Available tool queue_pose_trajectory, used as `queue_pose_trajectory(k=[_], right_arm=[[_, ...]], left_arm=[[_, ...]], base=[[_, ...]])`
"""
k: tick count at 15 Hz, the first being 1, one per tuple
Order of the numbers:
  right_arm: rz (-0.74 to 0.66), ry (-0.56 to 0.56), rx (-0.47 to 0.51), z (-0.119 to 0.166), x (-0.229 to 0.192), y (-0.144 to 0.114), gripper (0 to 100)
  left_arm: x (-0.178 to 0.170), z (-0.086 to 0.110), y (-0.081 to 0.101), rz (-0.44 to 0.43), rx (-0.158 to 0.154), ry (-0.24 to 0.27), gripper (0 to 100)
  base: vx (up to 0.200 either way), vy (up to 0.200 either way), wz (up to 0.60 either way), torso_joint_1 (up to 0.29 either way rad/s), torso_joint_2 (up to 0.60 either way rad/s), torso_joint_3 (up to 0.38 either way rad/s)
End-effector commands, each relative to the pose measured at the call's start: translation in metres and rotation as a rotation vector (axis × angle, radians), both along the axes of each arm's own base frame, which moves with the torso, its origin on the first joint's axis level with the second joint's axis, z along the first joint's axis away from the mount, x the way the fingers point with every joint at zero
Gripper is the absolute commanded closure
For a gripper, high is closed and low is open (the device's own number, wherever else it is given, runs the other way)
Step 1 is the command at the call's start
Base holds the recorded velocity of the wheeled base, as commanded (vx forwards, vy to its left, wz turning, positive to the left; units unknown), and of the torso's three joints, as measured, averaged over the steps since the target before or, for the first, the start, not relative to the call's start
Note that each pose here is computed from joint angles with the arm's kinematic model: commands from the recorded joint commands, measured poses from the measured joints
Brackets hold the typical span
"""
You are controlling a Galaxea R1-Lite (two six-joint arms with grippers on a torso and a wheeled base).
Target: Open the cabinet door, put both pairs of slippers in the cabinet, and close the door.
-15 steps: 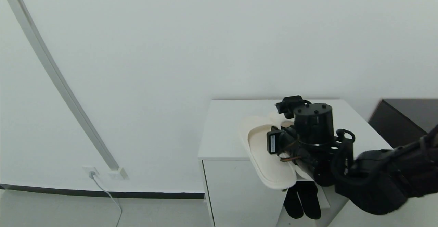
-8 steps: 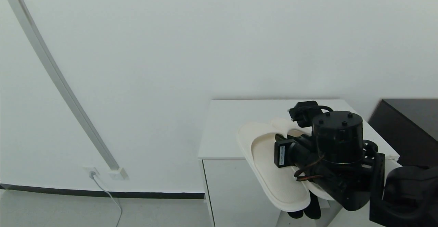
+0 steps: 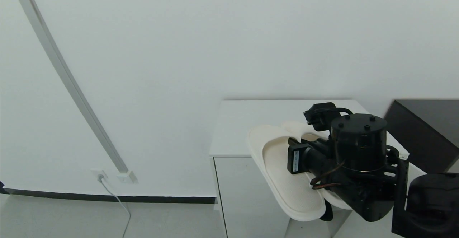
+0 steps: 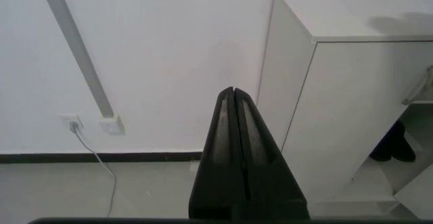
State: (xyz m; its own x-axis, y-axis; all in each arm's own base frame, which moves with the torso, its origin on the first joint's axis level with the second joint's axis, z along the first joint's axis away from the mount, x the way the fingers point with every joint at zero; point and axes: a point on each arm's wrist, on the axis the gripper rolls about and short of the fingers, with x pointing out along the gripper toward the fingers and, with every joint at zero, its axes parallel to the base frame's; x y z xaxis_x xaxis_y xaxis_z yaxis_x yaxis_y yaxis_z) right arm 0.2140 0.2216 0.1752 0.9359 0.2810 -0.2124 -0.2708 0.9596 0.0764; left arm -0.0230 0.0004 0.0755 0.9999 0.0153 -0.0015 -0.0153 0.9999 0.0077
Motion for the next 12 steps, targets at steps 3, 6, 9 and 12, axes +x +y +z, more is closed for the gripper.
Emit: queue_pose_trajectory(k=[3,6,9,12], right_arm=[[0.006,-0.003,0.0,0.001,-0.0033,0.0,100],[0.008,0.004,-0.007,-0.0014,-0.0044,-0.0005,100],[0.014,0.011,-0.015,-0.0042,-0.0064,0.0001,100],[0.014,0.011,-0.018,-0.0046,-0.0065,0.0,100]], left_arm=[[0.0001,-0.0001,0.0,0.002,0.0,0.002,100],[0.0001,-0.0001,0.0,0.002,0.0,0.002,100],[0.0001,-0.0001,0.0,0.0,0.0,0.002,100],[0.0001,-0.0001,0.0,0.002,0.0,0.002,100]], base=[[-0.2,0.0,0.0,-0.004,0.0,0.002],[-0.133,0.0,0.0,0.002,0.0,0.003],[0.0,0.0,0.0,0.0,0.0,0.0],[0.0,0.0,0.0,0.0,0.0,0.0]])
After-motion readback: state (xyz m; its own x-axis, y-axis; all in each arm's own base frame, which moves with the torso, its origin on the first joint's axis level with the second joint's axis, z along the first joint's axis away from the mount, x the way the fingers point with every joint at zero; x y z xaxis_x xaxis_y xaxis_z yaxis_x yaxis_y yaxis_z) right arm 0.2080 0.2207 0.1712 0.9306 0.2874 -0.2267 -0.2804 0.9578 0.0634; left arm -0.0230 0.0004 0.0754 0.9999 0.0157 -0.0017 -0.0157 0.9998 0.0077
